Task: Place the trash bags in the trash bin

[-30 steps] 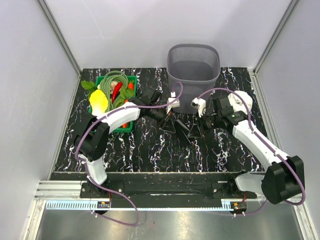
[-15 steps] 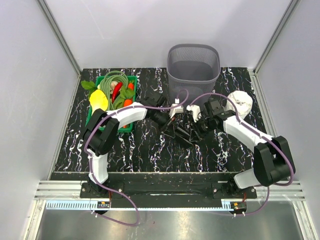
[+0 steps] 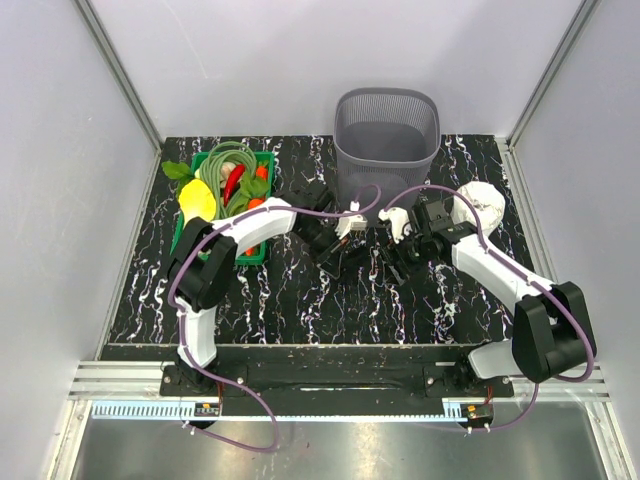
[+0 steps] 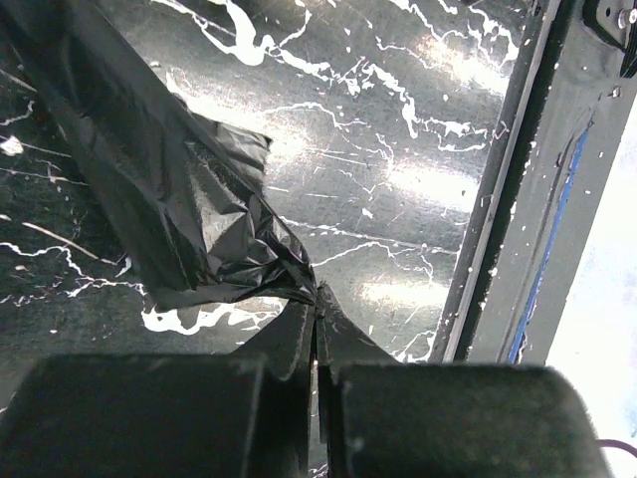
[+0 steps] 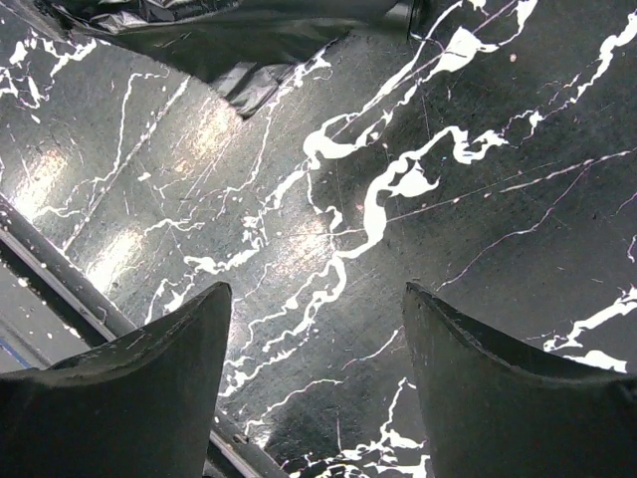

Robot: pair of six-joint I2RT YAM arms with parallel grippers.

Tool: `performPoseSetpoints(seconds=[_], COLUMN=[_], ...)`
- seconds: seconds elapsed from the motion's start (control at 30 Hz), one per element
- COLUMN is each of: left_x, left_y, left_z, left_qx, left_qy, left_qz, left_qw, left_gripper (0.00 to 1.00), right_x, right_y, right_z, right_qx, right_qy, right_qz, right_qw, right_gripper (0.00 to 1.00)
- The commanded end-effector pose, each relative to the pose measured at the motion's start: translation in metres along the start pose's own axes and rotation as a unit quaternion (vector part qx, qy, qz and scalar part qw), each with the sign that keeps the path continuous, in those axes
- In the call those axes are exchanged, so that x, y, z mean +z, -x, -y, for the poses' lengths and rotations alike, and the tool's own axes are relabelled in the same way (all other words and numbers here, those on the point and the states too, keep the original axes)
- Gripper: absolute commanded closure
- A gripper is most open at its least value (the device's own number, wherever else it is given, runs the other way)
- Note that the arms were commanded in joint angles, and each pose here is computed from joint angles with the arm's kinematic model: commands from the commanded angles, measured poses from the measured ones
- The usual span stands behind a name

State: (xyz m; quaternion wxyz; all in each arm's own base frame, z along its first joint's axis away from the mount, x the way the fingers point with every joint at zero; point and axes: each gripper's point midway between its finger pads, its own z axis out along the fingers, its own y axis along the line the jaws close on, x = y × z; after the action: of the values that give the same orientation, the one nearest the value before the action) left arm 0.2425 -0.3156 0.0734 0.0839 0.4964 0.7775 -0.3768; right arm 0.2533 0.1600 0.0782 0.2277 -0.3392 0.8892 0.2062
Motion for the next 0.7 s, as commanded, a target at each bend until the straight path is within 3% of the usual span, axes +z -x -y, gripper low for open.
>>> performPoseSetpoints(seconds=[0.0, 0.27, 0.5, 0.67], left_x=[-0.027, -0.047, -0.057, -0.073], left_y=[0.020, 0.037, 0.057, 0.080], left_z=[0.015, 0.045, 0.097, 0.113], left_qx=[0.042, 0.066, 0.123, 0.137], left_qy=[0.013, -0.003, -0.033, -0.016], left_qz=[0.002, 0.024, 0.044, 0.070], left_qw=[0.999, 0.997, 0.991, 0.988], left_gripper=[1.00, 1.00, 1.00, 1.00], right_x=[-0.012, -0.003, -0.003, -0.006], right_y=[0.017, 0.005, 0.000, -0.001], right_z=[-0.003, -0.001, 0.004, 0.010], right_qx=[0.000, 0.005, -0.007, -0.003], right_qy=[0.002, 0.005, -0.005, -0.023], right_qz=[0.017, -0.003, -0.015, -0.026], right_qw=[1.000, 1.000, 1.000, 0.999], right_gripper=[0.25, 0.26, 0.25, 0.25])
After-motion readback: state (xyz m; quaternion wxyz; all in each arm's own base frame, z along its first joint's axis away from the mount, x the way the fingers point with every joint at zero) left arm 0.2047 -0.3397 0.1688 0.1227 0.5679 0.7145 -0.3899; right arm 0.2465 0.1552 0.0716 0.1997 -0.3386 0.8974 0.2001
